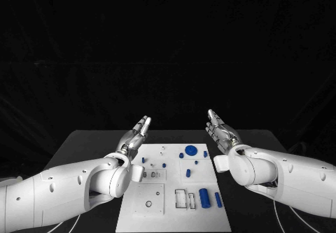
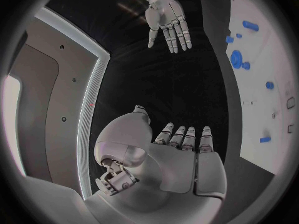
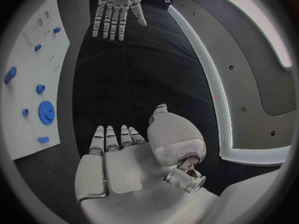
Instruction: Assemble the parts on the task board
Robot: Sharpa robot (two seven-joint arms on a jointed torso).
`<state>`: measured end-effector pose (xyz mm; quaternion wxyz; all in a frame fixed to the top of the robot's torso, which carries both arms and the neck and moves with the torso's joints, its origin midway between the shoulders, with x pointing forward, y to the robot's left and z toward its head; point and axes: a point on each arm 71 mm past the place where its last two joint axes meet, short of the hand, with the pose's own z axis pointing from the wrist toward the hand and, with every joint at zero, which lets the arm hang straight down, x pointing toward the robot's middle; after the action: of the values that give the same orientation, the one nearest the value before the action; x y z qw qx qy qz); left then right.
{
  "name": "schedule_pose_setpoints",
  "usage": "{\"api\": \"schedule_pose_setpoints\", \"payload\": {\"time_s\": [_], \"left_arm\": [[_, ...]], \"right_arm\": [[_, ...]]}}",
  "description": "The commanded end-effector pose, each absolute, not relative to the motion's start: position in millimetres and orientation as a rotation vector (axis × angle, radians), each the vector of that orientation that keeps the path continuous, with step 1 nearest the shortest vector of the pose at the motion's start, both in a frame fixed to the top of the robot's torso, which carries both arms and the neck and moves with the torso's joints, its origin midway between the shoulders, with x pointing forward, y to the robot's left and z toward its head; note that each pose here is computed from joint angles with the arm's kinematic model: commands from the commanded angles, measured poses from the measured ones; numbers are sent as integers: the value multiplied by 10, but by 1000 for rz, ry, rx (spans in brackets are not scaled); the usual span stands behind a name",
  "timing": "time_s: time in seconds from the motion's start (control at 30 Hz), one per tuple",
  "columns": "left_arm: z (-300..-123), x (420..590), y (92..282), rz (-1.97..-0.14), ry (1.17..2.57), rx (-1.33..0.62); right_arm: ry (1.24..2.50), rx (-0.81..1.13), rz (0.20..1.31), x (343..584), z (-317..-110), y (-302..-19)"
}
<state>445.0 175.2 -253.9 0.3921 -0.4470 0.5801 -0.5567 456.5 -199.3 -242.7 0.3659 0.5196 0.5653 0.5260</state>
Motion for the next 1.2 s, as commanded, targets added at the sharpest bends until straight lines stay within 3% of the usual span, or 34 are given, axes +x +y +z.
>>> {"api": "schedule_pose_setpoints", "payload": {"time_s": [0.03,0.3,0.33,0.73,1.2], "left_arm": [[-2506,4396,1613,-1630,1558,-1047],[-2550,4340,1570,-1699,1620,-1016],[-2532,4349,1655,-1713,1584,-1006],[-2507,4339,1742,-1702,1560,-981],[-2363,4306,1859,-1683,1526,-781]], "right_arm": [[1588,1431,1502,4526,-2466,-1908],[1643,1458,1547,4500,-2488,-1908],[1661,1432,1557,4513,-2489,-1980],[1686,1391,1566,4522,-2461,-2017],[1771,1125,1485,4540,-2300,-2149]]}}
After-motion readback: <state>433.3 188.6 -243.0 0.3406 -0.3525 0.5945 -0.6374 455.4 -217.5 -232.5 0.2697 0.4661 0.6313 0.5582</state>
